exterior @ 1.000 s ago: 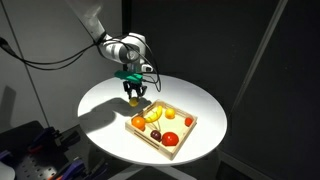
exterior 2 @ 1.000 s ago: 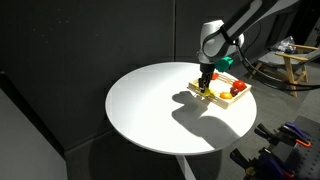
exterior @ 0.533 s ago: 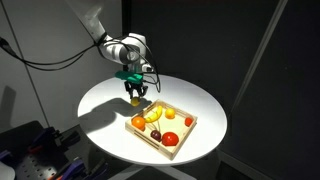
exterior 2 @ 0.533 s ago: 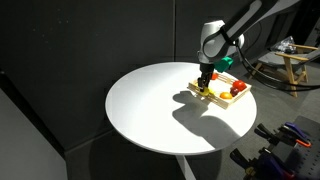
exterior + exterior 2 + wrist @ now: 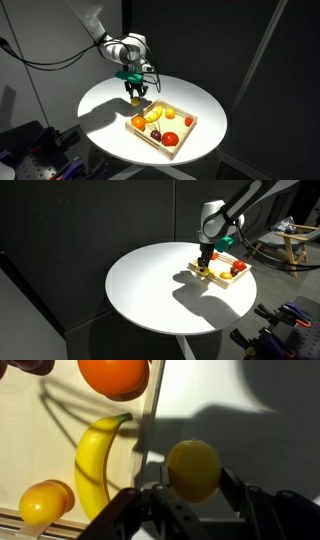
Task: Remove the lemon from the box
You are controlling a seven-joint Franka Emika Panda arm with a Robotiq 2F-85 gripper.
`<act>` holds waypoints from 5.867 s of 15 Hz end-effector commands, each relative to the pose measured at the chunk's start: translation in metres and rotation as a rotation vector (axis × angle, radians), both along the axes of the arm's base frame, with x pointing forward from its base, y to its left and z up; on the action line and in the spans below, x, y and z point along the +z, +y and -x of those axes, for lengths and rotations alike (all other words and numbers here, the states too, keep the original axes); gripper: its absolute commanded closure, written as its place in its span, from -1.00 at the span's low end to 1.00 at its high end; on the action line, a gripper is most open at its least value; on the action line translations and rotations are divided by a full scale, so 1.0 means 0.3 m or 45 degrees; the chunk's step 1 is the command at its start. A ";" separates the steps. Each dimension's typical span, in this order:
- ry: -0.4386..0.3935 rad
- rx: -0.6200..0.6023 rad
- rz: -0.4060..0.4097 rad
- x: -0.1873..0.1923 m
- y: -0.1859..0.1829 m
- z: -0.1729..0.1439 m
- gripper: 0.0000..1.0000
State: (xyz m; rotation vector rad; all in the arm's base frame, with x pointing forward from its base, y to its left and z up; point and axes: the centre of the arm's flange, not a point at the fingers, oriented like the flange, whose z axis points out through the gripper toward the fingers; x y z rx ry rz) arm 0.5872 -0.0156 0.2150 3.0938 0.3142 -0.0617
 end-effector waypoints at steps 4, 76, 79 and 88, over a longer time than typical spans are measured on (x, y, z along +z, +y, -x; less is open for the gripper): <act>0.000 0.000 0.000 0.000 0.000 0.000 -0.09; 0.059 0.008 0.009 0.147 0.230 0.023 -1.00; 0.079 -0.099 0.030 0.212 0.205 0.058 -1.00; 0.155 -0.280 0.058 0.331 0.169 0.189 -1.00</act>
